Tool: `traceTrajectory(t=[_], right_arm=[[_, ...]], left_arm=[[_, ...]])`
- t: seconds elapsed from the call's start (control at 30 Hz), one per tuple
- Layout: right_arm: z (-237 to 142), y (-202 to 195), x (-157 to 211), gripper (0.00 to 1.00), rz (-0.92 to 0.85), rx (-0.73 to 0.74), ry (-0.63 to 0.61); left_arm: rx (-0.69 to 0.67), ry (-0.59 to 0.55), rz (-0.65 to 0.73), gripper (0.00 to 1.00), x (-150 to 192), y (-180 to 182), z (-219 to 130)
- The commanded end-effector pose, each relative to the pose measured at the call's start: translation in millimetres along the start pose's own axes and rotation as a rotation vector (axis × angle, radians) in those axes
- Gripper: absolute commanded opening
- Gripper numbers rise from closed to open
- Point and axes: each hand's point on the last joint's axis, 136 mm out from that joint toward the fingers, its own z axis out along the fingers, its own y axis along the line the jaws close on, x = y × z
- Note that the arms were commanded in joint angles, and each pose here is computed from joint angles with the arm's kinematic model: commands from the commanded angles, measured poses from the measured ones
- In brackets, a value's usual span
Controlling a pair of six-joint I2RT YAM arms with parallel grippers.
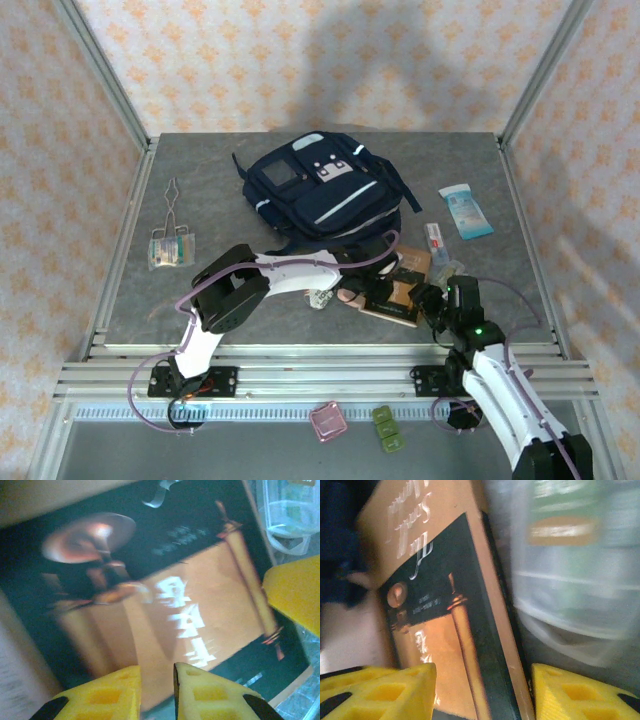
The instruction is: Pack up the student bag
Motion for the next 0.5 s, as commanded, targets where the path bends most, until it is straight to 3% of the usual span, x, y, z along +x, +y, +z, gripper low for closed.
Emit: traceTrajectory(t=[0.0, 0.17, 0.33, 0.47], right_arm=[[-31.2, 113.0, 13.3, 0.50, -0.199, -0.528, 0.084], [-38.8, 119.4, 4.5, 0.52, -0.178, -0.571, 0.018], [-21.3, 96.2, 7.2, 0.52, -0.133, -0.484, 0.040], [-6.3, 69.4, 6.0, 0.53, -0.135, -0.323, 0.046]], left_arm=[[-0.065, 0.128, -0.010, 0.21, 38.7, 22.0, 20.9], [-0.059, 0.130, -0.012, 0.21, 42.1, 22.5, 21.7], [-0.049, 0.114, -0.019, 0.21, 40.7, 20.4, 19.3], [-0.044, 0.098, -0.019, 0.21, 35.8, 18.3, 16.2]])
